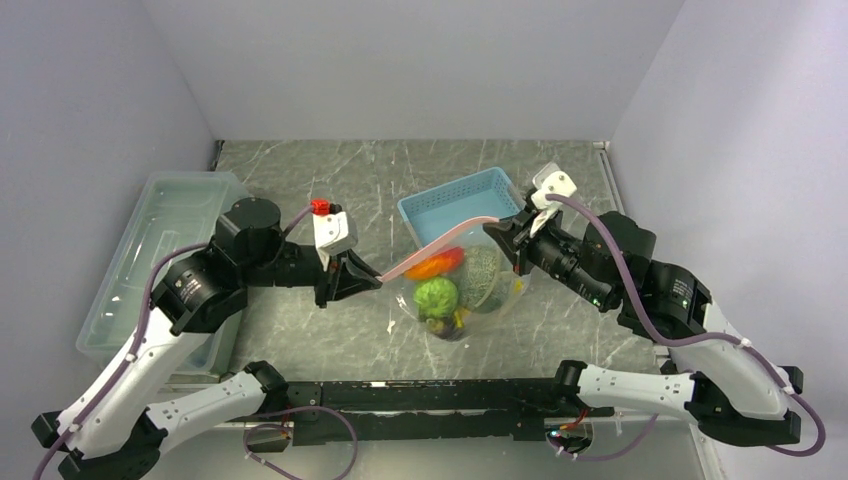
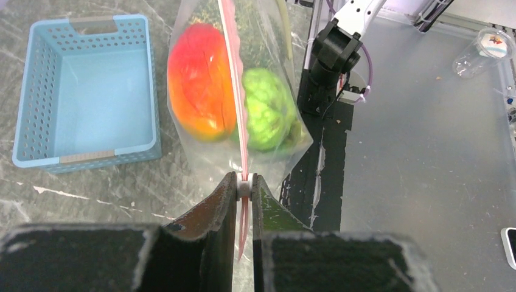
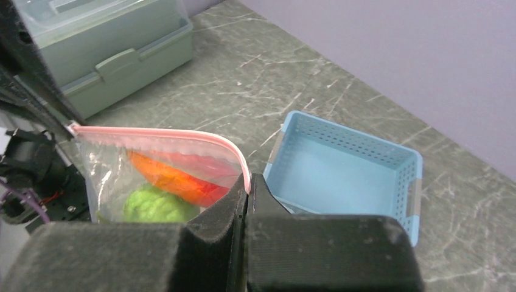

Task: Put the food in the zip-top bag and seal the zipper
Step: Zip the zipper food storage bag.

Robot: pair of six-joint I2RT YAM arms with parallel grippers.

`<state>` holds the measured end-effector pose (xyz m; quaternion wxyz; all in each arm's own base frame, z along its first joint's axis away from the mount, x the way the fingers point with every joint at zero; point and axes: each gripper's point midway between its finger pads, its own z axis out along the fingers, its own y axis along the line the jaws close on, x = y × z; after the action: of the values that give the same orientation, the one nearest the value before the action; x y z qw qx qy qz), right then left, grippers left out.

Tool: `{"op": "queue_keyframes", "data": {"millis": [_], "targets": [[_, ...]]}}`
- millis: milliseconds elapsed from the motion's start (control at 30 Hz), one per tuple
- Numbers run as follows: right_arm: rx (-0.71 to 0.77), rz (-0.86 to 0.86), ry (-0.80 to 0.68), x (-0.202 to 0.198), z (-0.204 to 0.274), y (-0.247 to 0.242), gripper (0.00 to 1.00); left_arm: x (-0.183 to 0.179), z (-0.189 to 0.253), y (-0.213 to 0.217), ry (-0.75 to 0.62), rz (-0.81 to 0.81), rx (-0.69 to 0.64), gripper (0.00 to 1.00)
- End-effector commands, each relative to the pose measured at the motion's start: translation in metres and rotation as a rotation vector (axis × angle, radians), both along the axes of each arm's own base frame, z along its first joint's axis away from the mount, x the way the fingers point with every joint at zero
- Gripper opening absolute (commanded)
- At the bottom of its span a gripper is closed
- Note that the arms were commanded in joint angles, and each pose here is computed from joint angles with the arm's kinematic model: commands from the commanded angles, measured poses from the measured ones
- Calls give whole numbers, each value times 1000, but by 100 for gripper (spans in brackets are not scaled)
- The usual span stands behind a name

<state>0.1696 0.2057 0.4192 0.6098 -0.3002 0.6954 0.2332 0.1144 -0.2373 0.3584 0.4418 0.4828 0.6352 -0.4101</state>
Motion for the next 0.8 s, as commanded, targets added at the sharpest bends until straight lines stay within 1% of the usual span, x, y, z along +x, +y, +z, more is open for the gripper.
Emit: {"op": "queue_keyframes", "data": {"millis": [0,233,567,633,767], "targets": [[137,-179,-94,16,46,-34,0,-9,-1,12,-12,11,23,0],[107,-252,-99,23,40,-45,0,-9,-2,16,-14,29,29,0],[125,-275,-107,22,42,-54,0,-11,-1,20,-14,44,29,0],[129,-252,-107,20,42,-51,0,-11,0,20,-13,42,25,0],[137,-145,-117,10,43,-36,0,-9,1,16,-10,38,16,0]]}}
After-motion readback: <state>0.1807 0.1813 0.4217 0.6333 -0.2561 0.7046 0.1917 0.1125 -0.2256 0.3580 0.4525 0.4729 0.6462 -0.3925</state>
